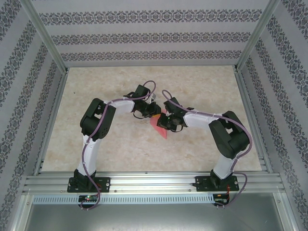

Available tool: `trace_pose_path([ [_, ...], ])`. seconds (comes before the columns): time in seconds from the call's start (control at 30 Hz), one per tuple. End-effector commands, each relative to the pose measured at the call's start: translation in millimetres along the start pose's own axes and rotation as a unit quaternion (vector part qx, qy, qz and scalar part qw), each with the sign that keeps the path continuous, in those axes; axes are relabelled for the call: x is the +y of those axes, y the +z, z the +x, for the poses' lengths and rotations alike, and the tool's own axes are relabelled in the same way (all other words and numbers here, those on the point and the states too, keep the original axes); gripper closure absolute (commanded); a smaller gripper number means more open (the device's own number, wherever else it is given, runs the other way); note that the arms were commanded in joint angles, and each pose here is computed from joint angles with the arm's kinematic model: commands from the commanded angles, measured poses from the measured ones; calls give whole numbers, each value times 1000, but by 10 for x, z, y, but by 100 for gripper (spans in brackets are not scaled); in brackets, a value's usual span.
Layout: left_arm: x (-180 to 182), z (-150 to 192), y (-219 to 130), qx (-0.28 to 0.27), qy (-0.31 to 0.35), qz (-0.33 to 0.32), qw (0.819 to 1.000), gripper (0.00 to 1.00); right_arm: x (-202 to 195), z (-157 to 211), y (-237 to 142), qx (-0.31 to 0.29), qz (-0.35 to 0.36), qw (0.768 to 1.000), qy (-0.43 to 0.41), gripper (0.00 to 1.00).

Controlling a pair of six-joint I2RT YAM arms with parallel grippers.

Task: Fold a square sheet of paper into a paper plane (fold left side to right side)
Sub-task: Fourth fold the wing at the center of the table.

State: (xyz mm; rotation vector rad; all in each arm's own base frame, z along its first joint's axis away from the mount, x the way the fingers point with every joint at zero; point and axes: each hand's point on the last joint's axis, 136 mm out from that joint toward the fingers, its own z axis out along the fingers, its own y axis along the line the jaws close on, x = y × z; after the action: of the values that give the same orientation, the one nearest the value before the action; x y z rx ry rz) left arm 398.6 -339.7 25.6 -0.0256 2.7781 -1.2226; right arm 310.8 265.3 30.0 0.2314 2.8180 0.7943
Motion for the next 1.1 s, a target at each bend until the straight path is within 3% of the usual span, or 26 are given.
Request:
trace_pose_path([
  [0.0, 405, 129, 140, 8, -25, -51, 998, 79, -98, -51, 38, -12, 33, 999, 11, 87],
  [0.37, 422, 127, 143, 7, -27, -56, 998, 79, -523, 309, 79, 33, 81, 994, 59, 88],
  [0.83, 442, 120, 144, 7, -25, -62, 998, 79, -742, 827, -39, 132, 120, 984, 0, 89],
  [0.93, 445, 120, 149, 7, -25, -63, 998, 79, -709, 868, -37, 132, 102, 986, -3, 88],
  [1.07, 437, 112, 151, 7, -26, -61, 998, 79, -445, 651, -75, 90, 59, 994, -19, 86],
])
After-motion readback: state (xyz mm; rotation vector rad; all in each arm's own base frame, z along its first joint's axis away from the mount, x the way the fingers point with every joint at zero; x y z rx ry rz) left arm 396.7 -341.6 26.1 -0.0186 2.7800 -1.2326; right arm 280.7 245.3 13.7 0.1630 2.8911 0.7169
